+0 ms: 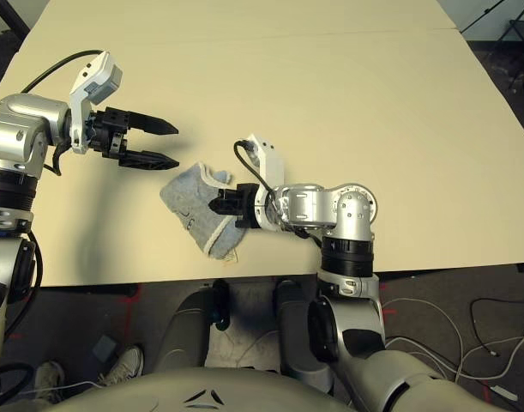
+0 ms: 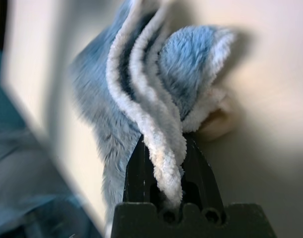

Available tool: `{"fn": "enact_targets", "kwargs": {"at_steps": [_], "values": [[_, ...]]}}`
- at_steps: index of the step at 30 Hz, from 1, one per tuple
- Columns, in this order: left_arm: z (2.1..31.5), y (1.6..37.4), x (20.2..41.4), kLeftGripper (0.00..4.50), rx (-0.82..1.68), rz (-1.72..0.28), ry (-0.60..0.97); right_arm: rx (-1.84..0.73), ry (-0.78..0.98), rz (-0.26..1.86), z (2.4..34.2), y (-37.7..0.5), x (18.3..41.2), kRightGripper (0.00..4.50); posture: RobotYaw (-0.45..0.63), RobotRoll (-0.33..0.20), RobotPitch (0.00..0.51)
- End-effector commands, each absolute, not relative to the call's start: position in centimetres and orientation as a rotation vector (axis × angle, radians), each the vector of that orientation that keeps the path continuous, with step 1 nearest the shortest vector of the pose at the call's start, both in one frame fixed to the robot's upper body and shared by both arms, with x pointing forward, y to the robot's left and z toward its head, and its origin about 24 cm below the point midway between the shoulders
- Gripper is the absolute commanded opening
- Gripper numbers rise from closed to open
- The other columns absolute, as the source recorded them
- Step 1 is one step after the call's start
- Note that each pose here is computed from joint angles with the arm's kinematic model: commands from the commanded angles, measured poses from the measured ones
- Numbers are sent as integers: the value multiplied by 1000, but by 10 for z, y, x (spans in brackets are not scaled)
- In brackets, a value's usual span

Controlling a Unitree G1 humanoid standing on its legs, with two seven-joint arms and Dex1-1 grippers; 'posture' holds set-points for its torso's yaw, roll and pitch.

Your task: Wipe the water off the table with a rag.

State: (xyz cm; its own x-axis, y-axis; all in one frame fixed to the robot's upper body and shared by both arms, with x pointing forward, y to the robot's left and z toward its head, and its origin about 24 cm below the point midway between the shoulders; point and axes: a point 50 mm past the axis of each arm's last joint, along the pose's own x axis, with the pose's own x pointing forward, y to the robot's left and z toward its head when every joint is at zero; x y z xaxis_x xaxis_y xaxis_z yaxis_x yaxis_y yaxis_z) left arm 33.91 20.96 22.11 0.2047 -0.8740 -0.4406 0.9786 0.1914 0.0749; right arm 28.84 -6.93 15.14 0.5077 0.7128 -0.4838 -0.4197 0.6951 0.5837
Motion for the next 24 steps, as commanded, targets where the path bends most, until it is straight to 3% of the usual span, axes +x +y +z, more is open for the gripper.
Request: {"fn": "enact_targets", "kwargs": {"at_steps": [1, 11, 24], "values": [[216, 210, 338, 4500, 381, -1339, 358, 410, 656, 608, 167, -82, 304, 27, -170, 0, 255], [215, 208, 341, 4500, 377, -1339, 350, 352, 559, 431, 172, -122, 325, 27, -182, 0, 251], [213, 213, 346, 4500, 357, -1275, 323, 275, 522, 57, 162, -234, 340, 27, -178, 0, 240]]}}
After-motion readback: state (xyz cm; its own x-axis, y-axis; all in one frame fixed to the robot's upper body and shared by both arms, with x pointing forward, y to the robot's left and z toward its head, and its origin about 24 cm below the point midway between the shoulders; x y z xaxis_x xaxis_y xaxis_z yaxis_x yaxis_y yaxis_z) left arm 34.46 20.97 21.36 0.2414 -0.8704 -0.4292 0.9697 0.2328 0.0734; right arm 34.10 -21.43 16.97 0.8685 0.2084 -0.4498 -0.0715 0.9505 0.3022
